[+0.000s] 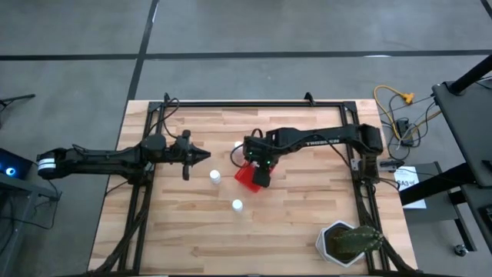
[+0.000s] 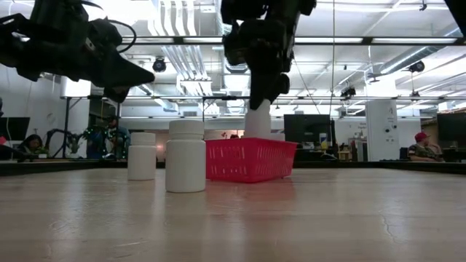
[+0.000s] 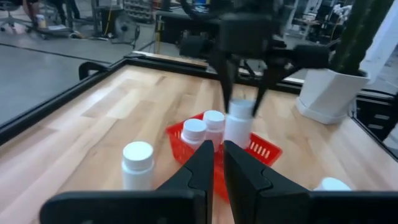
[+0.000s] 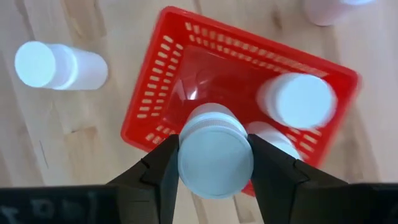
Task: Pick and place pill bottles into a basket
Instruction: Put the white pill bottle into the red basket
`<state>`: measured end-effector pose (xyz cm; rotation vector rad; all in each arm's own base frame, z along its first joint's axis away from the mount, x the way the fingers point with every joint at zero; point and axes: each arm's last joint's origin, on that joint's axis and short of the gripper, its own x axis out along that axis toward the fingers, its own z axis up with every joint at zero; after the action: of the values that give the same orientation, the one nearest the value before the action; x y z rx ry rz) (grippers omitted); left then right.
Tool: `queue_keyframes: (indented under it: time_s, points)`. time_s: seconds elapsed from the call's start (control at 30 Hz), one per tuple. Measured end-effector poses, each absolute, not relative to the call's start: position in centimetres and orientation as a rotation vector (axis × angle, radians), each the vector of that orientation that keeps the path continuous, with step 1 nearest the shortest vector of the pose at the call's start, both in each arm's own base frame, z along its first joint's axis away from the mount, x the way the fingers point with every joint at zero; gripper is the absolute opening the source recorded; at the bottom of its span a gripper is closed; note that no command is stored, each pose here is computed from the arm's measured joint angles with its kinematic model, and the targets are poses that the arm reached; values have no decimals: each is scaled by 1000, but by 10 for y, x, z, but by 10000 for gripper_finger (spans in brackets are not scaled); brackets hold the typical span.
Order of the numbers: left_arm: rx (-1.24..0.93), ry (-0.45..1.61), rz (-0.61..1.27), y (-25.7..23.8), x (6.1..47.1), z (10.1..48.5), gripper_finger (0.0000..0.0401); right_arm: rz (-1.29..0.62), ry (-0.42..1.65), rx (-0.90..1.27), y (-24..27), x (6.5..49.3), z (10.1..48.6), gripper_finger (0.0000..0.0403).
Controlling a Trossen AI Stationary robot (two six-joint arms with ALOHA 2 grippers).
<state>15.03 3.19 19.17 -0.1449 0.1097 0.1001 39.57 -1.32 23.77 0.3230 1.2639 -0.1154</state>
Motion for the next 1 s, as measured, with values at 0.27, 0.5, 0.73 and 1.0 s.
queue_keyframes:
  time_s: [0.27, 0.5, 0.73, 1.0]
  points:
    - [-145, 111, 111, 32, 150, 192, 17, -95, 1308, 303, -7, 404, 223, 147]
    - [-144, 113, 124, 33, 150, 191, 17, -116, 1330, 282, -7, 402, 220, 147]
    - [-137, 114, 129, 33, 150, 191, 17, -119, 1330, 277, -6, 402, 220, 147]
    - [-136, 114, 129, 33, 150, 191, 17, -124, 1338, 270, -5, 401, 216, 147]
